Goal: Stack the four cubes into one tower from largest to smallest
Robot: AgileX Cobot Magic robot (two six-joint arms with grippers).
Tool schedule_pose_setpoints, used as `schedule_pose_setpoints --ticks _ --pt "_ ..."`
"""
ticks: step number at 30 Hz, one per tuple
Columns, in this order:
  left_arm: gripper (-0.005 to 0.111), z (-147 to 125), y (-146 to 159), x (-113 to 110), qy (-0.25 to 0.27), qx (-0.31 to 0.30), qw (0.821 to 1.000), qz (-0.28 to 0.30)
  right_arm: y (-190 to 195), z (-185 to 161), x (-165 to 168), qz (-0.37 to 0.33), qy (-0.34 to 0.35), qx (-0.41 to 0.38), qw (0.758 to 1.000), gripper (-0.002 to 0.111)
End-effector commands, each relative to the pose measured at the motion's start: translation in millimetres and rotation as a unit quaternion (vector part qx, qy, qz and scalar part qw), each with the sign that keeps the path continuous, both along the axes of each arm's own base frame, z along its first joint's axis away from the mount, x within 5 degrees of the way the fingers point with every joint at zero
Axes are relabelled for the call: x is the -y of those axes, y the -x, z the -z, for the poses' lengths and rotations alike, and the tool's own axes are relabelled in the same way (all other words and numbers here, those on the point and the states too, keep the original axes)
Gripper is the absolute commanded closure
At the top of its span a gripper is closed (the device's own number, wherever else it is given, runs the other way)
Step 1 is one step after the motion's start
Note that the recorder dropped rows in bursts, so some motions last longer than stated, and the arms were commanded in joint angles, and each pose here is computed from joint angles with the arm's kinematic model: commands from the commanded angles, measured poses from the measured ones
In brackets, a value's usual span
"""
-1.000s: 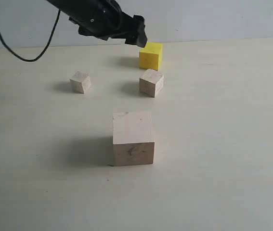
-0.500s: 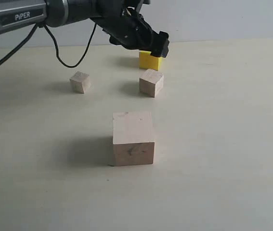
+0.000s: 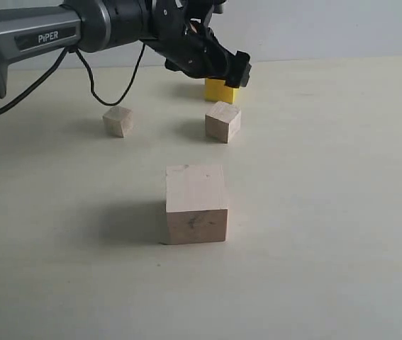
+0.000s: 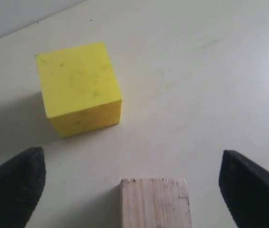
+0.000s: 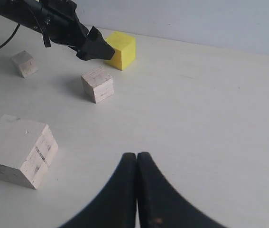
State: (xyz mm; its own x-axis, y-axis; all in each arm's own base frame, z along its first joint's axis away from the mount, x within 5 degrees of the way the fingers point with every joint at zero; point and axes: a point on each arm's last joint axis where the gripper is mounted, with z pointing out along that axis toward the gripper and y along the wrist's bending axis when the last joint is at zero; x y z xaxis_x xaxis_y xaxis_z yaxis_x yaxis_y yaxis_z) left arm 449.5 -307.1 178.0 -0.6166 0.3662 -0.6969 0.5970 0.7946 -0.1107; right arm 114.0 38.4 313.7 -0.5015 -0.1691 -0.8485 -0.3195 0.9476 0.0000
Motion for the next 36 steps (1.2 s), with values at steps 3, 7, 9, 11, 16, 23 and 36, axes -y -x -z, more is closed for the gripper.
schedule_pose_setpoints --ticks 3,7,9,11,16,23,36 --pt "0.012 -3.1 -1.4 1.5 0.006 0.011 1.0 -0.003 0.3 -0.6 0.3 0.0 -0.001 0.011 1.0 0.108" --pt "0.012 -2.8 -1.2 1.4 0.015 0.0 1.0 -0.016 0.3 -0.6 0.3 0.0 -0.001 0.011 1.0 0.108" --pt "0.012 -2.6 -0.9 1.4 0.016 -0.003 1.0 -0.018 0.3 -0.6 0.3 0.0 -0.001 0.011 1.0 0.108" --pt "0.012 -1.7 -0.8 1.4 0.015 -0.005 1.0 -0.017 0.3 -0.6 0.3 0.0 -0.001 0.011 1.0 0.108" --pt "0.012 -1.1 4.3 8.5 0.016 -0.008 1.0 -0.011 0.3 -0.6 0.3 0.0 -0.001 0.011 1.0 0.108" --pt "0.012 5.7 5.7 23.0 -0.007 0.056 0.998 0.007 0.3 -0.6 0.3 0.0 -0.001 0.011 1.0 0.108" --pt "0.028 14.5 4.2 18.8 -0.025 0.041 0.998 -0.036 0.3 -0.6 0.3 0.0 -0.001 0.011 1.0 0.108"
